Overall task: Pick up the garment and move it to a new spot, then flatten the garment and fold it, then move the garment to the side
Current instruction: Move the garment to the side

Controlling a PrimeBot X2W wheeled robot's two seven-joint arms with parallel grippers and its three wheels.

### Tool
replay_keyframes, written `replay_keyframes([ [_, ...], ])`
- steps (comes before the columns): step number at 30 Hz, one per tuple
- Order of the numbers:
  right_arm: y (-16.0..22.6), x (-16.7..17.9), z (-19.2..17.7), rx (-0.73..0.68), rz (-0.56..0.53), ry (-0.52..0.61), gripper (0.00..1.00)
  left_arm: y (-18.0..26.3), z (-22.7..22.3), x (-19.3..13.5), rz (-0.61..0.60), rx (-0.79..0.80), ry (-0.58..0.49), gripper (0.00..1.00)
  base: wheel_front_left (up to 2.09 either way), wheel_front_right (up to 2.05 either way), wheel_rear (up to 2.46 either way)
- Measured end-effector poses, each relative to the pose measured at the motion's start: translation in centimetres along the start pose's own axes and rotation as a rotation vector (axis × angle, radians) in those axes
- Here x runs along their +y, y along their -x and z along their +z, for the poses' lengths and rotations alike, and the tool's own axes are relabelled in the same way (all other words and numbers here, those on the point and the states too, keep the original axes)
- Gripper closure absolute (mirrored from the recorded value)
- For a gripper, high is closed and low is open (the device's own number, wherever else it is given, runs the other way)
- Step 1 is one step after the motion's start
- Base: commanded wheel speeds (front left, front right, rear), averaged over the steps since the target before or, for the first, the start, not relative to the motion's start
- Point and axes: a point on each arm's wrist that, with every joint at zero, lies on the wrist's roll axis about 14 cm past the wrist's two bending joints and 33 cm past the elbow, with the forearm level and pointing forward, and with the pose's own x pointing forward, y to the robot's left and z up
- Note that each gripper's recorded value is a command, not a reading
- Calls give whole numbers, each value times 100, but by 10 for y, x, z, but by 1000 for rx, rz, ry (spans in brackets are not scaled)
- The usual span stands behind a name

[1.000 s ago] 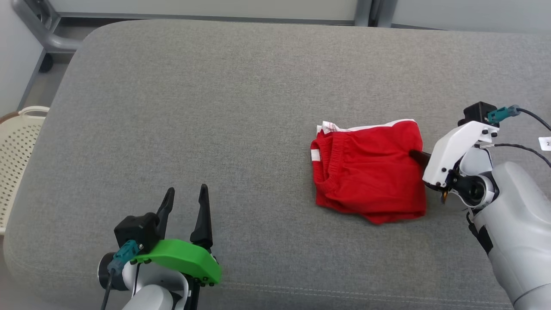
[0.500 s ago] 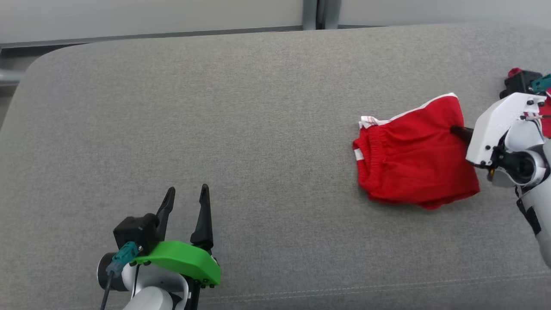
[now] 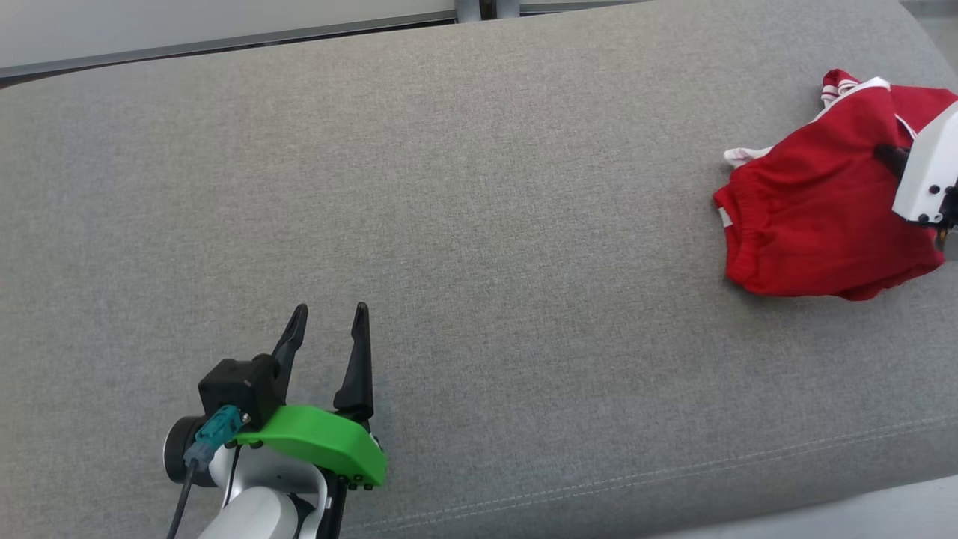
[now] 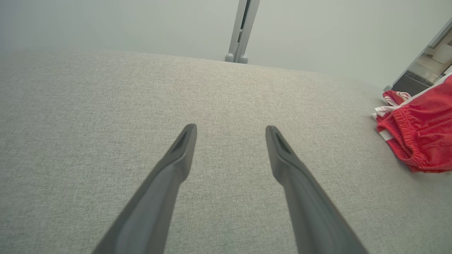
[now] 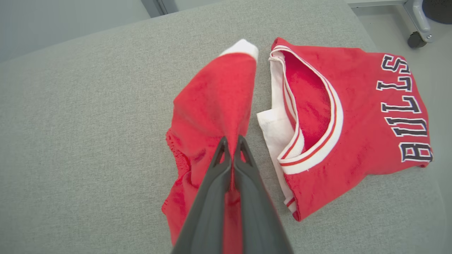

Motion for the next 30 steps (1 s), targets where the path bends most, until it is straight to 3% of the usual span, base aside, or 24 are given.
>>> replay_keyframes([
  [8,5,-39,12,-17,-126,42,100,-9,-5,-3,-31,30,-22,0,0,0,0],
  [23,-9,-62,34,-90,-200,68,100,-16,-1,-4,-50,33,-51,0,0,0,0],
  [30,-3,-89,40,-99,-272,77,100,-24,0,-12,-86,39,-61,0,0,0,0],
])
